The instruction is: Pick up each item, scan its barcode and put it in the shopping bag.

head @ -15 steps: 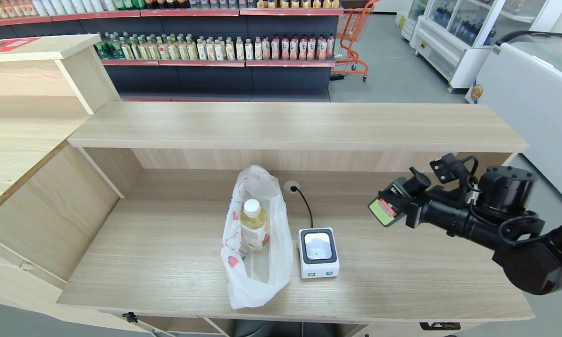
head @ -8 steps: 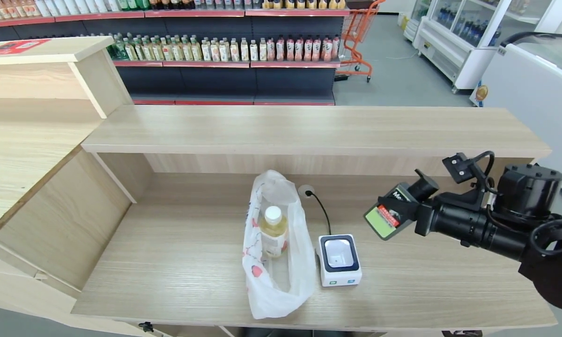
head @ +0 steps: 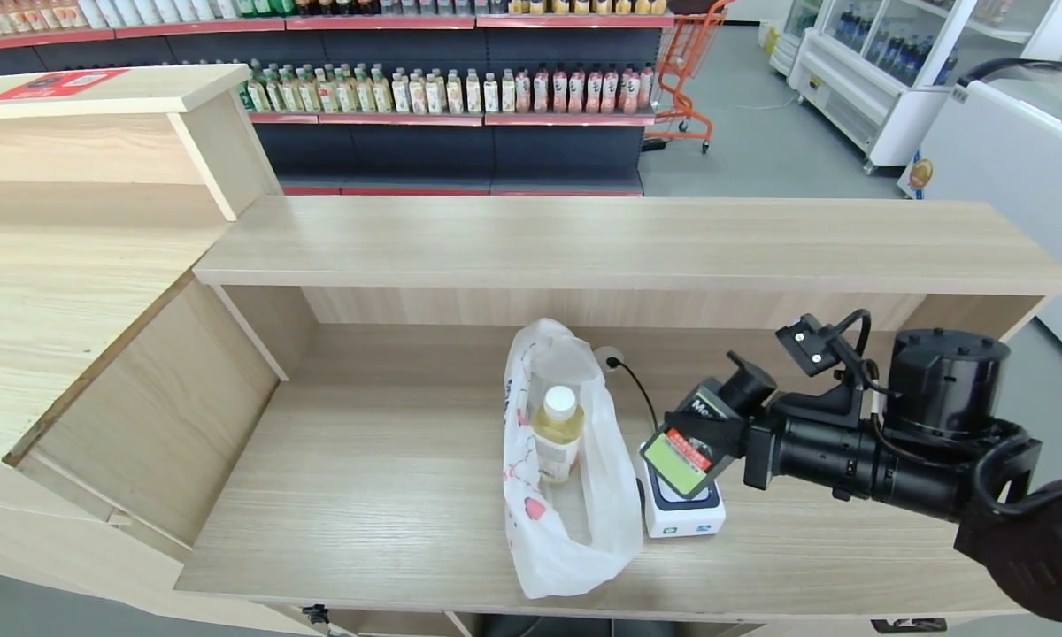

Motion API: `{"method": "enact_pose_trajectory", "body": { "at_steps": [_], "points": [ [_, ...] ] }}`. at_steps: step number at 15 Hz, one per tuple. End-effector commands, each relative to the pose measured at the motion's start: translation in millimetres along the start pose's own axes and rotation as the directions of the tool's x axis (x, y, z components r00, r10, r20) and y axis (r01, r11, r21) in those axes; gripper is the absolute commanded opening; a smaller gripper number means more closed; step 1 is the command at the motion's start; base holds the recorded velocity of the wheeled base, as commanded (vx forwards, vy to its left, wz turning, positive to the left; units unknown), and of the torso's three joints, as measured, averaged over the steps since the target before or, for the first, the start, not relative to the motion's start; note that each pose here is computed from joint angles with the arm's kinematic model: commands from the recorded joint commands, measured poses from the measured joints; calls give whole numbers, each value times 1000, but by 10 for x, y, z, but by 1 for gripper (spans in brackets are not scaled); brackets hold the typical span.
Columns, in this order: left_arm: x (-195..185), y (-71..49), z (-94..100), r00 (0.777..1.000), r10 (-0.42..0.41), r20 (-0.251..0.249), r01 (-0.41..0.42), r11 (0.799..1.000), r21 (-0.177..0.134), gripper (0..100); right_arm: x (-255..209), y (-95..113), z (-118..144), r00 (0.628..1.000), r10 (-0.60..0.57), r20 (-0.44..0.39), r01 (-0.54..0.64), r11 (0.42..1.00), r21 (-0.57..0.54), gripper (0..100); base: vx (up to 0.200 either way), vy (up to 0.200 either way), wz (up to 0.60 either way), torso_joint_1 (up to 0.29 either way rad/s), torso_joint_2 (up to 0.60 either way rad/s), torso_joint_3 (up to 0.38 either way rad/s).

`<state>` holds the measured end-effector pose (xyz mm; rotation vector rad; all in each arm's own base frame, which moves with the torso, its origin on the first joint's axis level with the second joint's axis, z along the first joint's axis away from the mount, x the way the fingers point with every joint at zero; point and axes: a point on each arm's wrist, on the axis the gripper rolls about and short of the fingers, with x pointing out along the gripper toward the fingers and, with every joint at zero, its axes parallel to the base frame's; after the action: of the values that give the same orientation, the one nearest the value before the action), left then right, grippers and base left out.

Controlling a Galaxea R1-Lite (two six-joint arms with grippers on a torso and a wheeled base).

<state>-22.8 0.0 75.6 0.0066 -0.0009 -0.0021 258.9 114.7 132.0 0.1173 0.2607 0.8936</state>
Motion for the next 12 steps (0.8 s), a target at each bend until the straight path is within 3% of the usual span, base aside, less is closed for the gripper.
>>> {"method": "enact_pose_trajectory", "body": {
  "at_steps": [1,3,7,12],
  "points": [
    [0,0,0,1000,-1,1,1,1000,0,100,105,3,-138,999,21,-46,-23,999,-32,0,0,0,0,0,0,0],
    [0,0,0,1000,-1,1,1,1000,0,100,220,-90,-302,997,19,-79,-30,990,-136,0,0,0,0,0,0,0],
    [0,0,0,1000,1,1,-1,1000,0,100,514,-180,-627,995,49,-88,-68,971,-228,0,0,0,0,0,0,0],
    [0,0,0,1000,-1,1,1,1000,0,100,1106,-183,-819,990,126,-60,-139,934,-329,0,0,0,0,0,0,0]
  ]
}}
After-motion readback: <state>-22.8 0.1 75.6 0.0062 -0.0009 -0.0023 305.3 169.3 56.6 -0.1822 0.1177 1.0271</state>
